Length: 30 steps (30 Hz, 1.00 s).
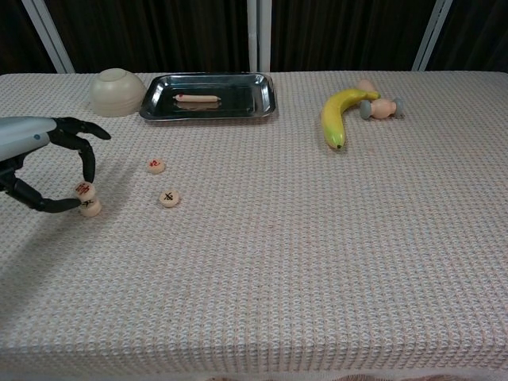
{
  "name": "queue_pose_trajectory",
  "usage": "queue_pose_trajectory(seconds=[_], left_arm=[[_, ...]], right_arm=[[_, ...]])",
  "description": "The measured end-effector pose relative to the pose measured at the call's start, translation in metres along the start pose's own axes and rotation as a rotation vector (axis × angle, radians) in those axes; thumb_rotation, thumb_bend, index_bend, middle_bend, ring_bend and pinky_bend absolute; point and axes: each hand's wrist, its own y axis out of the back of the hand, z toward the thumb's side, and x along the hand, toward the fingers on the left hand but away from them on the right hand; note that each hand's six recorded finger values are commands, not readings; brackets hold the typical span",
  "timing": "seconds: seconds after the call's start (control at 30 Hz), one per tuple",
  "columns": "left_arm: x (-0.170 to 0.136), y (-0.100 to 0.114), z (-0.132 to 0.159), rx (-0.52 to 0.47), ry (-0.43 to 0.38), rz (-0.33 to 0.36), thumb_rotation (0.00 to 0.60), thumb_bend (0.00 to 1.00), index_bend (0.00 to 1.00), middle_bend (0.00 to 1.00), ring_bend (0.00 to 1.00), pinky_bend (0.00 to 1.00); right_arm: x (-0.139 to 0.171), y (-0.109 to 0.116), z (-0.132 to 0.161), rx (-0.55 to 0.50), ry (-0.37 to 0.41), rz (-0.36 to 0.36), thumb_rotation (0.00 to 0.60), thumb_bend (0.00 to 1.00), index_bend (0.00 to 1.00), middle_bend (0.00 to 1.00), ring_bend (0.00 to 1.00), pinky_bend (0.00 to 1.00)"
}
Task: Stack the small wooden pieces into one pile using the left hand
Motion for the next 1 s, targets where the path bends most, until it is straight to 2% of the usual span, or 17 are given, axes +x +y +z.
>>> queue_pose_trajectory(seconds=[0.3, 1.0], left_arm=[[0.004, -0.012, -0.009, -0.026, 0.018, -0.002, 0.6, 0.26, 0.49, 0.09, 0.0, 0.0], [0.004, -0.011, -0.01, -0.037, 0.011, -0.001, 0.6, 0.26, 0.42, 0.09, 0.0, 0.0]], right_arm=[[0.001, 0.001, 0.002, 0.002, 0.0, -0.004, 0.6, 0.0, 0.0, 0.0, 0.0, 0.0], [0.001, 0.0, 0.001, 0.006, -0.006, -0.001, 0.6, 0.0, 0.0, 0.0, 0.0, 0.0]])
